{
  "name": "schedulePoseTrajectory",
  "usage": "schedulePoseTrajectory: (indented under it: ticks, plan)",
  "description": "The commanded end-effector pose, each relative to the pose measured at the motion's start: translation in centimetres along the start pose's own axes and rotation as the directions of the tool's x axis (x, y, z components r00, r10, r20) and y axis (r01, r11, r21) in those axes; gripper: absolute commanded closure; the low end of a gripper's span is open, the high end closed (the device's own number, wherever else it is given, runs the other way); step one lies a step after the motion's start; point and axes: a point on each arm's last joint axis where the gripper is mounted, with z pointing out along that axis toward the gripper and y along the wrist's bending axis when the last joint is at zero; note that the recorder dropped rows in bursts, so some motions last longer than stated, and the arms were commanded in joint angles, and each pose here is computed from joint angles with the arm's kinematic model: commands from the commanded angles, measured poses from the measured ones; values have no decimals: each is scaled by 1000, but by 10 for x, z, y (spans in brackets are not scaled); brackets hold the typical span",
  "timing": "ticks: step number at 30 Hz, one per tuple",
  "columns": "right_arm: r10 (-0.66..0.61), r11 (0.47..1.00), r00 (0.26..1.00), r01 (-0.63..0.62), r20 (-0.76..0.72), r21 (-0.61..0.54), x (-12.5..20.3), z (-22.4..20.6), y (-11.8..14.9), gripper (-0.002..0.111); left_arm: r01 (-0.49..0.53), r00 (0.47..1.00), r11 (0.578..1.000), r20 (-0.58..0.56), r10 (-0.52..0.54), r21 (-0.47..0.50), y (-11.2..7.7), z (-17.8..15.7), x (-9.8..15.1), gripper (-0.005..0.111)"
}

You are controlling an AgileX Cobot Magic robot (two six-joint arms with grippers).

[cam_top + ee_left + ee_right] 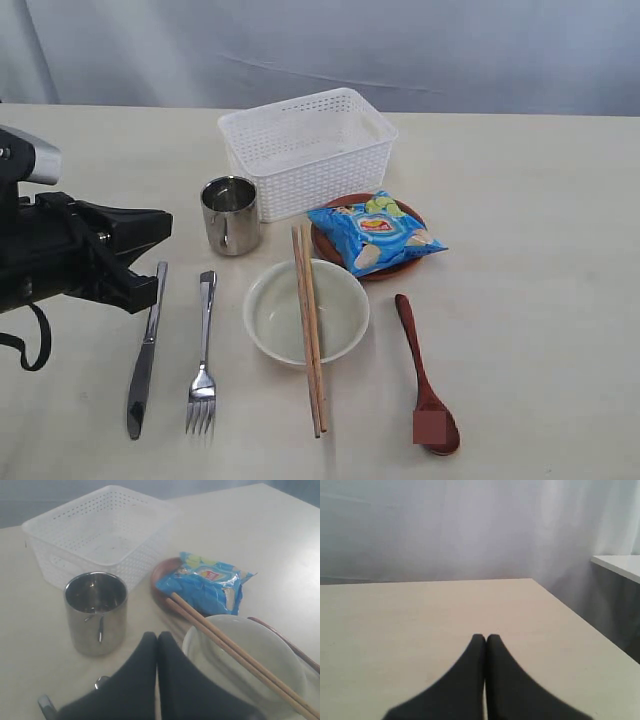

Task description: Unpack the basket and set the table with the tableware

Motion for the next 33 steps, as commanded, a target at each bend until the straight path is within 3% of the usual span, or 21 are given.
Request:
schedulePoseTrajectory:
  ticks: [1,7,17,18,20,21,22,24,26,33]
  plan:
    - [-27,996,1000,28,8,-88,1,0,5,109,4,1000,1000,6,-4,-5,0,-1,0,107]
    - [-33,986,999,37,29,-162,-1,-1,9,109,4,1000,1000,6,-4,-5,0,-1,0,107]
    - [-33,985,999,37,30,-166,-1,-1,10,109,4,1000,1000,6,-4,-5,0,-1,0,107]
    - [-33,985,999,37,29,-166,-1,-1,9,109,-6,1000,1000,1,6,-8,1,-1,0,107]
    - [-33,985,999,37,29,-166,-1,-1,9,109,-132,991,990,-24,132,-41,2,-6,-1,107]
    - [-33,985,999,37,29,-166,-1,-1,9,109,-202,979,976,-37,200,-76,3,-14,-4,107]
    - [-33,985,999,37,29,-166,-1,-1,9,109,-209,978,972,-45,205,-111,4,-22,-8,107]
    - [-33,985,999,37,29,-166,-1,-1,9,109,-139,990,957,-42,132,-253,5,-57,-17,107]
    - [-33,985,999,37,29,-166,-1,-1,9,109,-74,995,936,33,91,-344,3,-89,-25,107]
    - [-33,985,999,37,29,-166,-1,-1,9,109,100,951,881,304,52,-462,-10,-168,-28,107]
